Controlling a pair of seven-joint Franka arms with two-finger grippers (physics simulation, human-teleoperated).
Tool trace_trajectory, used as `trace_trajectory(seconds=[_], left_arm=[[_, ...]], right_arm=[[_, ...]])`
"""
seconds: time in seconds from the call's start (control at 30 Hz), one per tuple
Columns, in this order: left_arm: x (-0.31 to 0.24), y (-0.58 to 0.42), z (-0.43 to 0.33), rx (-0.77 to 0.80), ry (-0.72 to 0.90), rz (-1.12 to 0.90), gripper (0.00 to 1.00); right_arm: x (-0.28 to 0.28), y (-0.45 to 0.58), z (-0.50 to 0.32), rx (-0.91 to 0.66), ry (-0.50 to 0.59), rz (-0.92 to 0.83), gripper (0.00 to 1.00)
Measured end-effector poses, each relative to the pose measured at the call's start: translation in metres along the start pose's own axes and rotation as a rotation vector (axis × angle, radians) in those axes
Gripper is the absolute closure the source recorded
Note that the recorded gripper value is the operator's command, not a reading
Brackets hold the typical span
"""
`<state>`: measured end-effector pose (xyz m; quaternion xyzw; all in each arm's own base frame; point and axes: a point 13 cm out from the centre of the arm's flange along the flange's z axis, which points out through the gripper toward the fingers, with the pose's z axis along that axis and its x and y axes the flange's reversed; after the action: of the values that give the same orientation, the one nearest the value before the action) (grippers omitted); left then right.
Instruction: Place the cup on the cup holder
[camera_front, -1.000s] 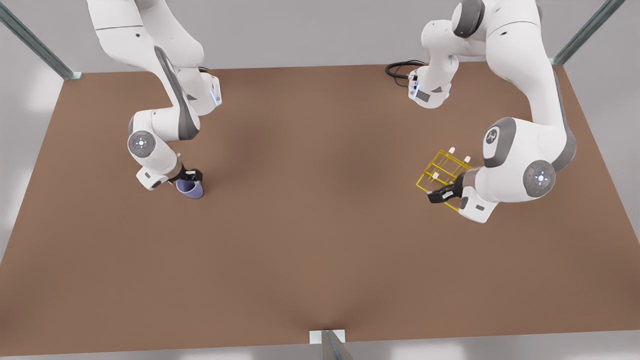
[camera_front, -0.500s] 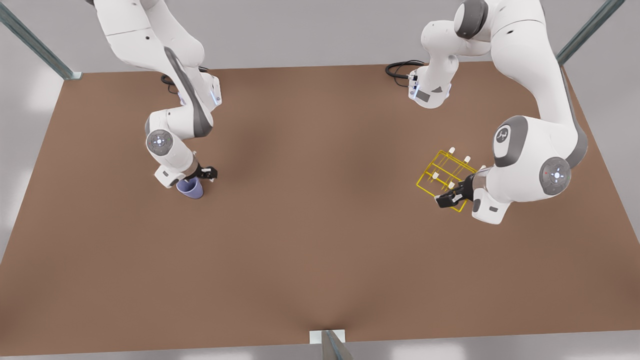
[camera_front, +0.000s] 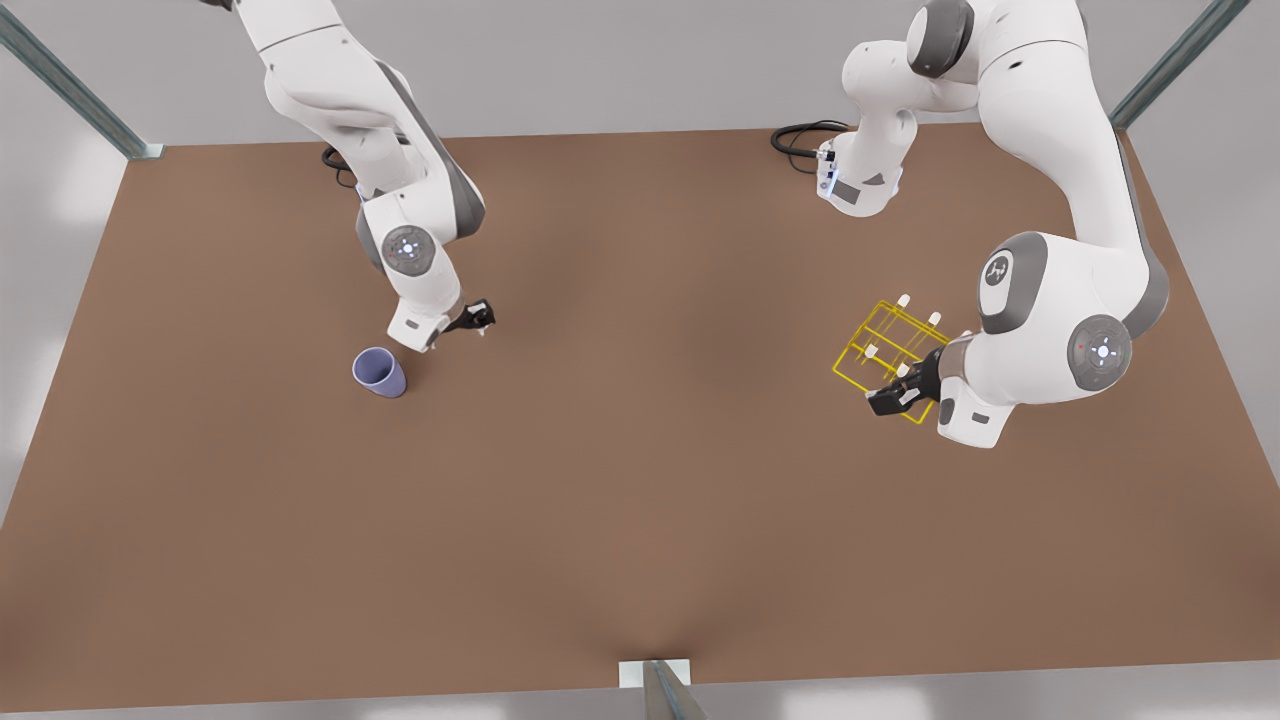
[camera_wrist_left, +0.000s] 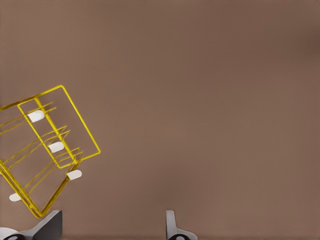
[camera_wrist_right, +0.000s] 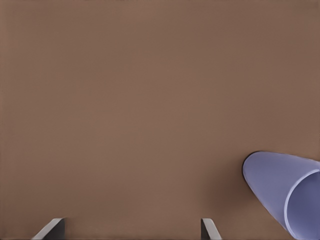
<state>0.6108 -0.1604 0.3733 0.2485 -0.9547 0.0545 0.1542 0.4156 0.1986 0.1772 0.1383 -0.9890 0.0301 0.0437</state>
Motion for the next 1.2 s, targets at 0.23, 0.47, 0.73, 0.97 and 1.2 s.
trace_trajectory(seconds=[0.23,0.47,0.73,0.97,1.2], left_arm=[[0.000,0.000,0.000,0.000,0.000,-0.006,0.00],[0.001,-0.001,0.001,-0.002,0.001,-0.008,0.00],[0.002,-0.002,0.002,-0.004,0.001,-0.009,0.00],[0.003,-0.002,0.003,-0.007,0.003,-0.010,0.00],[0.003,-0.002,0.004,-0.008,0.004,-0.010,0.00]], right_arm=[[-0.015,-0.066,-0.002,-0.030,0.087,0.114,0.00],[0.017,-0.190,0.026,-0.080,0.149,0.347,0.00],[-0.004,-0.083,0.024,-0.052,0.117,0.081,0.00],[-0.001,-0.114,0.035,-0.068,0.119,0.136,0.00],[0.008,-0.109,0.048,-0.068,0.115,0.118,0.00]])
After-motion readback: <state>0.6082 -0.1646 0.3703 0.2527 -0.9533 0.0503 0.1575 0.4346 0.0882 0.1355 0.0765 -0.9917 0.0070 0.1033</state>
